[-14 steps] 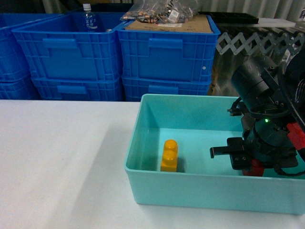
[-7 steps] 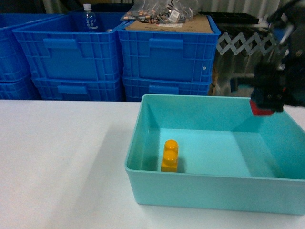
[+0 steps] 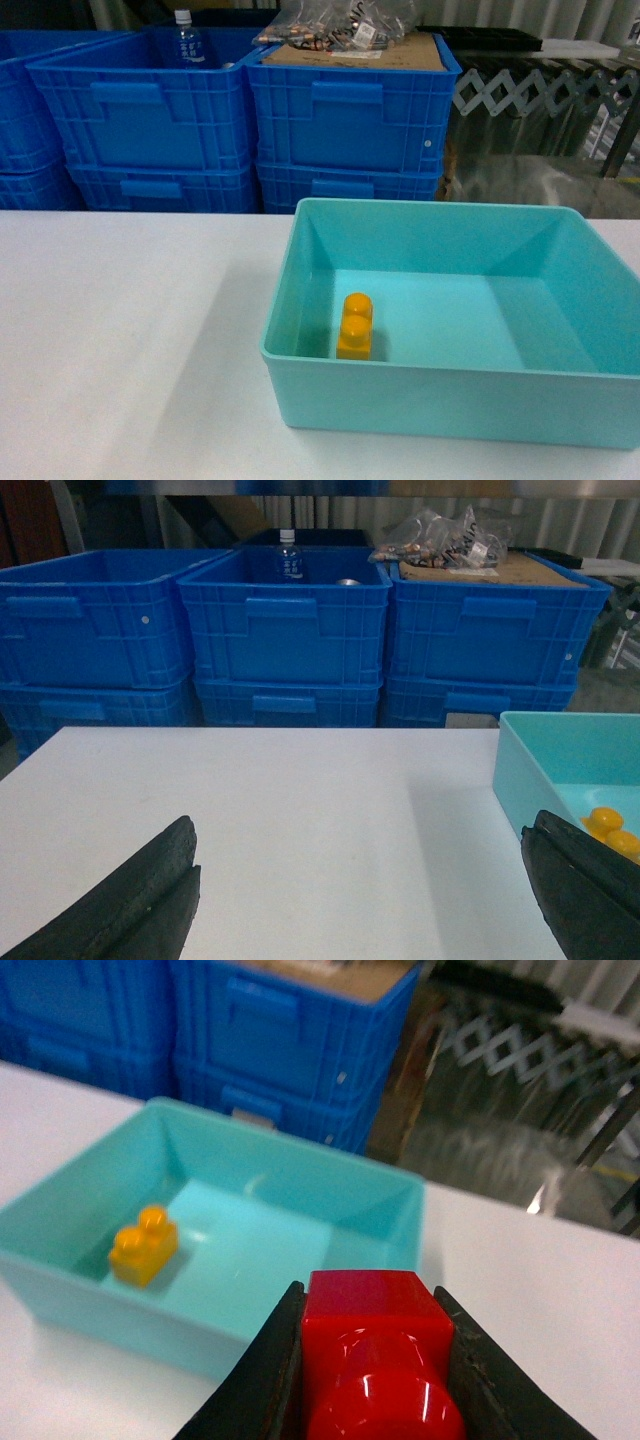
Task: Pick red block from blue box to shelf
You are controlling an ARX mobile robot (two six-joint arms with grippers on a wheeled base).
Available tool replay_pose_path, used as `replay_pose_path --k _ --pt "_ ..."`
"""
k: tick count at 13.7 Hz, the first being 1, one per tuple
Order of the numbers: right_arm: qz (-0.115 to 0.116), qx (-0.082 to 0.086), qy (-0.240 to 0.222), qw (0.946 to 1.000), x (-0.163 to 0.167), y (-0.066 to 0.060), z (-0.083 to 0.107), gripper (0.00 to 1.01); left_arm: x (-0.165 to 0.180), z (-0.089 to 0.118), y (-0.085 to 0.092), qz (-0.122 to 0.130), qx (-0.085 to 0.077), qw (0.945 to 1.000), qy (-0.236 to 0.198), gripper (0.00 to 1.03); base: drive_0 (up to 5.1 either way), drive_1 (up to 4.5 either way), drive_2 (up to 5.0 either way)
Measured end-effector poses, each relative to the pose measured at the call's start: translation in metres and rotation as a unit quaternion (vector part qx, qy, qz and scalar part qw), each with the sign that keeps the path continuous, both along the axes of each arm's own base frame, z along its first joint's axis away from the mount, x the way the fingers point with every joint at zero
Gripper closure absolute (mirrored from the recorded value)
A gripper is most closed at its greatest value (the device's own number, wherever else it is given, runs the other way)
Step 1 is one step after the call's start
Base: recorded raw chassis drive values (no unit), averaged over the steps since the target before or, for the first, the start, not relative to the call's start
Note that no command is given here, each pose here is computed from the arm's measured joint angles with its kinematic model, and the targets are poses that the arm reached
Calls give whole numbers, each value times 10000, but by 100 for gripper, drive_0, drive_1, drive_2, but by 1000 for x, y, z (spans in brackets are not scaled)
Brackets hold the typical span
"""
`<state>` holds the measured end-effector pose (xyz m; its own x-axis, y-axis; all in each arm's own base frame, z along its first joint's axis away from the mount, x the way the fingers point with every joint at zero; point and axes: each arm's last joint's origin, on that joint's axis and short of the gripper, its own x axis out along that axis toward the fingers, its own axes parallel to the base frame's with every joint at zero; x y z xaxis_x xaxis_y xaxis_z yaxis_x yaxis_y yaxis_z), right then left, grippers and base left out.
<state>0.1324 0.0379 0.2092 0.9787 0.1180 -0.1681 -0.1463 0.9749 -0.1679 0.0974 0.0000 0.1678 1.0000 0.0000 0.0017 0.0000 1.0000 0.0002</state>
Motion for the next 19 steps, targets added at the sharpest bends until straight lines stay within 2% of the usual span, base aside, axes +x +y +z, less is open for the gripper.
replay_pose_path --k 1,2,13,15,16,17,18,19 --pt "-32 57 -271 9996 -2 -1 11 74 0 0 0 0 0 10000 2 5 0 0 0" --pt "-29 52 -273 9996 -1 -1 13 74 0 0 0 0 0 10000 2 5 0 0 0" --pt "-29 14 -214 9998 -1 0 11 74 0 0 0 0 0 10000 2 5 0 0 0" --pt "-461 495 -795 9945 -3 -4 9 74 0 0 0 2 0 10000 2 5 0 0 0" --pt "-625 641 -805 9927 -6 -10 1 74 0 0 0 4 0 10000 4 5 0 0 0" --pt "-675 820 -758 9915 -12 -21 -14 74 0 0 0 2 0 10000 2 5 0 0 0" --pt "-634 881 -740 9913 -18 -34 -27 74 0 0 0 0 0 10000 2 5 0 0 0" --pt "-722 897 -792 9902 -20 -39 -29 74 0 0 0 4 0 10000 4 5 0 0 0"
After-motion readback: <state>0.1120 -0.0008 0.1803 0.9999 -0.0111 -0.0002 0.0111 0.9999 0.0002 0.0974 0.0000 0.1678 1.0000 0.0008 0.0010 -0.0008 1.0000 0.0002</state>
